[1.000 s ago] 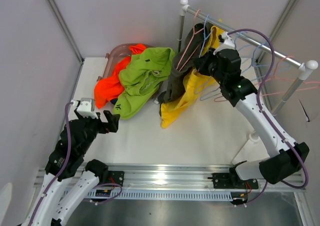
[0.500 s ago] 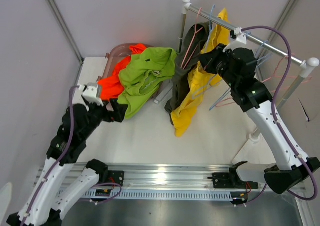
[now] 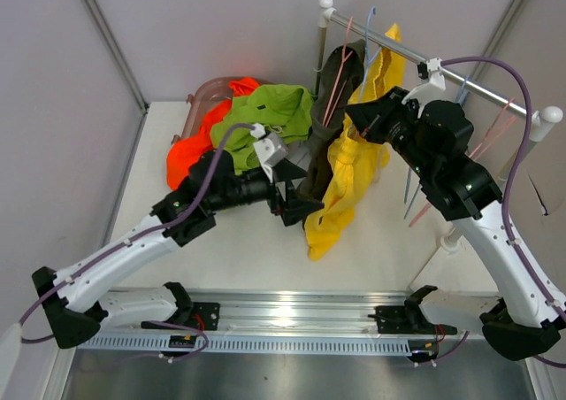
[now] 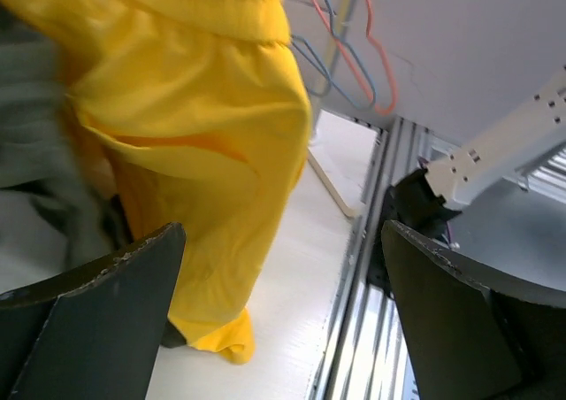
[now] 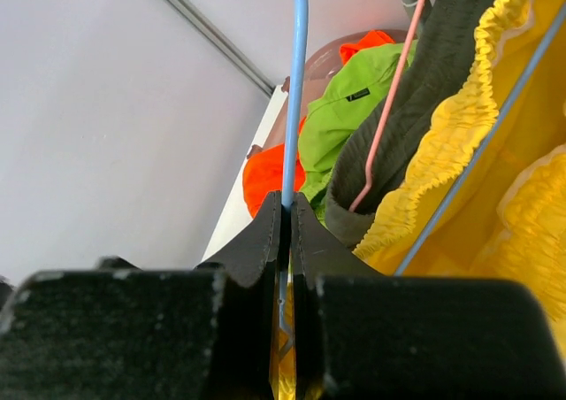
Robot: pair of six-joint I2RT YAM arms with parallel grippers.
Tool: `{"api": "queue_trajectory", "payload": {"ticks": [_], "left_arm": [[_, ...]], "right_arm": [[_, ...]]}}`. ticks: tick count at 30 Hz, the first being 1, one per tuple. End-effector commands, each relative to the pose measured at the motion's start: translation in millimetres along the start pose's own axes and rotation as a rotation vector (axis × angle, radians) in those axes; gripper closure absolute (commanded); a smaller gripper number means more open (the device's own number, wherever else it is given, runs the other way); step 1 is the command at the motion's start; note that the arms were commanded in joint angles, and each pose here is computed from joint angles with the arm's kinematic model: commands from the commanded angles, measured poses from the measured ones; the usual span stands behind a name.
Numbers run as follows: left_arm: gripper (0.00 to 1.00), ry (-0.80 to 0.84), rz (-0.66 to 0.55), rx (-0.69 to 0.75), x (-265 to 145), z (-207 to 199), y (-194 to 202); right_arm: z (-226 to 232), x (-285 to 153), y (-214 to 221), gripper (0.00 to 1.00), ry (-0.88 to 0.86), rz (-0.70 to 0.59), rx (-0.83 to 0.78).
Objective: Remove the shorts from the hanger
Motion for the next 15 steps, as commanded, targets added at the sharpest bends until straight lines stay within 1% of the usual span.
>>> {"api": "queue_trajectory", "payload": {"ticks": [1, 2, 5, 11, 13, 15], "left_arm": [[0.01, 0.117, -0.035, 0.052, 15.4, -22.7, 0.2], [0.01, 0.143, -0.05, 0.06, 18.8, -30.3, -0.1], [0.01, 0.155, -0.044, 0.059, 27.3, -34.9, 6.5], [0.01, 0.178, -0.013, 0.053, 48.1, -35.2, 19.0], [0.01, 0.175, -0.018, 0.06, 55.0, -33.4, 17.3], [0.11, 0.161, 0.005, 0.062, 66.7, -26.2, 24.6]], "right_arm": [[22.3, -29.4, -64.8, 1.0, -0.066, -0.227, 0.024], [23.4, -31.0, -66.0, 1.0, -0.068, -0.229, 0.024], [22.0, -32.9, -66.4, 1.0, -0.058, -0.229, 0.025], [20.7, -36.5, -65.3, 1.0, -0.053, -0.234, 0.036], [17.4, -36.1, -60.3, 1.0, -0.039, -0.226, 0.04], [14.8, -39.5, -58.6, 1.0, -0.031, -0.231, 0.047]]}}
Point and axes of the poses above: each gripper's point midway between its finger pads, its own x axis out along the fingers, its own z axis along the line the jaws close on, y = z × x, the point moved 4 cm from there along -x, back along the fingers, and after that the axes turned 15 degrees about -x, right-handed, at the moved point
